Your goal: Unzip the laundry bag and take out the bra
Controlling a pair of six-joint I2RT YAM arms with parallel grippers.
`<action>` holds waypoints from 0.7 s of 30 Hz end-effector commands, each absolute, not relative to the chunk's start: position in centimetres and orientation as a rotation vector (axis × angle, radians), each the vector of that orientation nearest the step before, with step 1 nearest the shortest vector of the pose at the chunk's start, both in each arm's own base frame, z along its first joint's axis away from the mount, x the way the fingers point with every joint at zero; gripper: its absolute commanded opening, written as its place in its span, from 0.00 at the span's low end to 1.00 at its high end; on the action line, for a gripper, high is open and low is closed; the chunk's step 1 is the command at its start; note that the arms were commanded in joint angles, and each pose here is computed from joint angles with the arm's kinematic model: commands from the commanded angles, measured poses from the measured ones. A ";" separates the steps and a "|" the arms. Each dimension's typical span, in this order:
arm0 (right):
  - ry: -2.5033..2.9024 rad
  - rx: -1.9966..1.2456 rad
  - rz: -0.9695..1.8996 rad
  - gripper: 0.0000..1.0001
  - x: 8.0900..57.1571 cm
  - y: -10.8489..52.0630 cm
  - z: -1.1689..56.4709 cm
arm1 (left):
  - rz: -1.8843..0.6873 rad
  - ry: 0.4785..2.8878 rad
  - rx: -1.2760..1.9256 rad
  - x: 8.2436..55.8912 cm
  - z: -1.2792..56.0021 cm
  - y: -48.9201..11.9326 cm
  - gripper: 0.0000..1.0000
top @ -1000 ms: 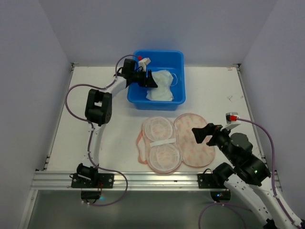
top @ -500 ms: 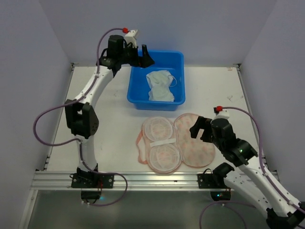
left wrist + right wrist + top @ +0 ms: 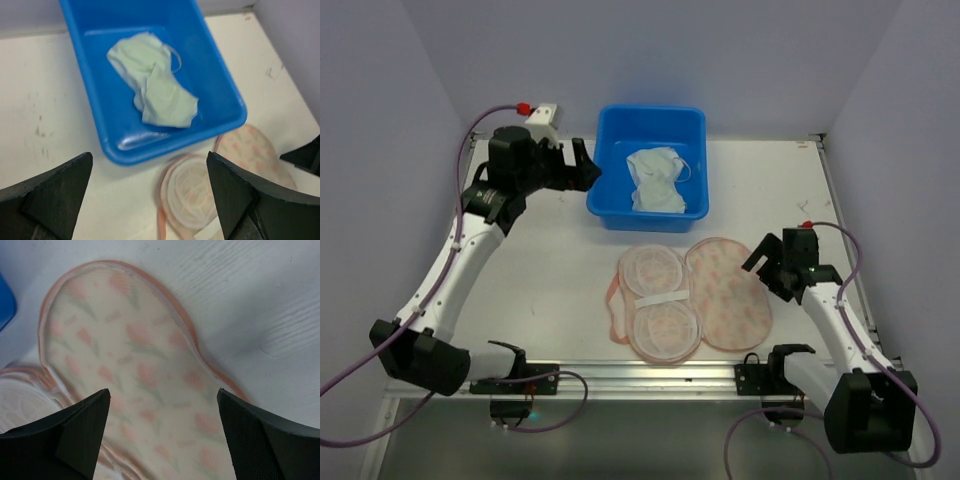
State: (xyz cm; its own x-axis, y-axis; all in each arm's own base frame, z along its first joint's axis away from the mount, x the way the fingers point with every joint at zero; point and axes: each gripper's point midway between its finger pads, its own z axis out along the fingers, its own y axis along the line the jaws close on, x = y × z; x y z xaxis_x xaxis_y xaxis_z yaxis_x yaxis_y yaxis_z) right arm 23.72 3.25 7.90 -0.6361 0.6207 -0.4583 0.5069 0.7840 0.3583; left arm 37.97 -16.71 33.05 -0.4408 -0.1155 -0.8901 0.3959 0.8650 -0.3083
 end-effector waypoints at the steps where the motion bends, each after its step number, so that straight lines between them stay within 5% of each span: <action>1: 2.397 0.878 0.402 0.89 25.2 4.4 6.9 | -0.480 2.050 0.191 34.9 27.9 -14.2 1.00; 10: 2.465 0.990 0.316 0.72 25.5 3.1 3.2 | -0.385 2.023 0.181 30.4 24.8 -11.4 1.00; 21: 2.450 0.961 0.159 0.65 24.8 1.3 4.1 | -0.371 2.035 0.169 30.6 23.4 -11.2 1.00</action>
State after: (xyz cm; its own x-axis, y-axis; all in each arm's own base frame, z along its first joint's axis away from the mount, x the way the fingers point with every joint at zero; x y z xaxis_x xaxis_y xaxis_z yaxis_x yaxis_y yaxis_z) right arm 24.40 2.28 2.48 -0.6470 0.6845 -0.3358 0.6148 0.7289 0.3012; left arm 29.60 -11.30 22.76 -0.5198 -0.0456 -0.8530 0.2643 0.9410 -0.2114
